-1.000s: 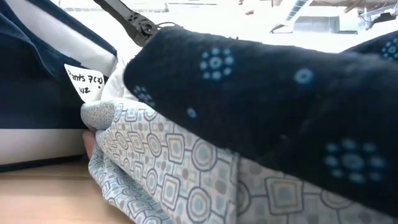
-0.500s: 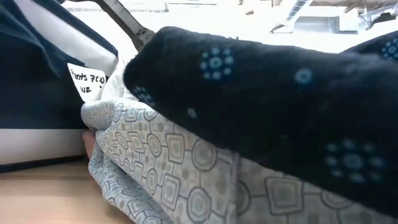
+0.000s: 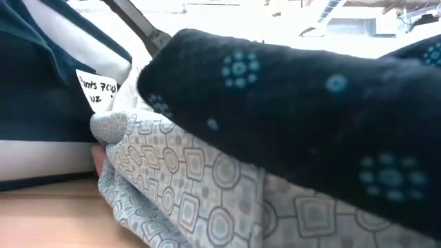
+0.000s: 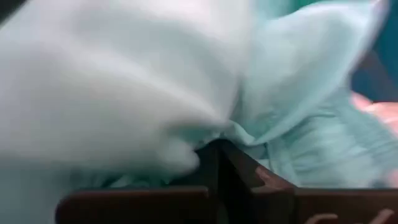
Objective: Pick & Place Cloths
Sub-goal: Put the light blue shorts into the gold basket
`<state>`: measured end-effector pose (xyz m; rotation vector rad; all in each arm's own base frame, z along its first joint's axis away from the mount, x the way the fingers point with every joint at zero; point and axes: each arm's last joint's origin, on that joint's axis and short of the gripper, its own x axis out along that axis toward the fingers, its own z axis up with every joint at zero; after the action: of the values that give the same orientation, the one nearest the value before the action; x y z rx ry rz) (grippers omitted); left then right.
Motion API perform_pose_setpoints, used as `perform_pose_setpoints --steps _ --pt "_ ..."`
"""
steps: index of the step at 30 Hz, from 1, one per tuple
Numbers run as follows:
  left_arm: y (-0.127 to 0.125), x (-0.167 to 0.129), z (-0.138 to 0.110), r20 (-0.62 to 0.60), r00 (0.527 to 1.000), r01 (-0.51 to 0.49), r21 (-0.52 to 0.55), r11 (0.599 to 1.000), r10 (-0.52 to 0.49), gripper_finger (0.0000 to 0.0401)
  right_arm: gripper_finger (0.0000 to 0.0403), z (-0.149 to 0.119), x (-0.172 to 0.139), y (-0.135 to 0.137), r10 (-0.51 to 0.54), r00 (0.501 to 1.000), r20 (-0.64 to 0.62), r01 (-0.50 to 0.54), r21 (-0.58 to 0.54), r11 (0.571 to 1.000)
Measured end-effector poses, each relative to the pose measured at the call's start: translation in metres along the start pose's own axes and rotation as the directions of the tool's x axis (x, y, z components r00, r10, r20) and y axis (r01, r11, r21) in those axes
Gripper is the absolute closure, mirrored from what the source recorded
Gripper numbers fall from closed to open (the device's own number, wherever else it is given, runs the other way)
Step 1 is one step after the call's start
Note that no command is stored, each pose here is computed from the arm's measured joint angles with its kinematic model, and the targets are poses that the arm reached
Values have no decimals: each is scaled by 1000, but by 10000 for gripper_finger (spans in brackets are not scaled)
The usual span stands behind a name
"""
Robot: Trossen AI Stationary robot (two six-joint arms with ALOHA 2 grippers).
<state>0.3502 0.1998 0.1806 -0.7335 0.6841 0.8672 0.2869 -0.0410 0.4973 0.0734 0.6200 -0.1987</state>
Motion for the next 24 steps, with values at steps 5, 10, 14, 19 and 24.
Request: perform_pose_setpoints --steps 5,10,14,19,24 --pt "-8 -11 1 44 999 -1 25 1000 0 401 326 0 0 0 0 1000 0 0 -7 1000" --pt "-8 3 -9 4 1000 -27 12 1000 27 401 326 0 0 0 0 1000 0 0 -6 1000" --pt "-4 20 -17 -36 998 -51 -30 998 50 401 326 0 0 0 0 1000 0 0 -6 1000" --pt "5 37 -20 -89 995 -46 -58 997 41 401 326 -1 0 2 5 1000 -7 -5 -10 1000" --pt "7 30 -15 -79 996 -34 -70 997 28 401 326 -1 0 4 10 1000 -8 -10 -14 1000"
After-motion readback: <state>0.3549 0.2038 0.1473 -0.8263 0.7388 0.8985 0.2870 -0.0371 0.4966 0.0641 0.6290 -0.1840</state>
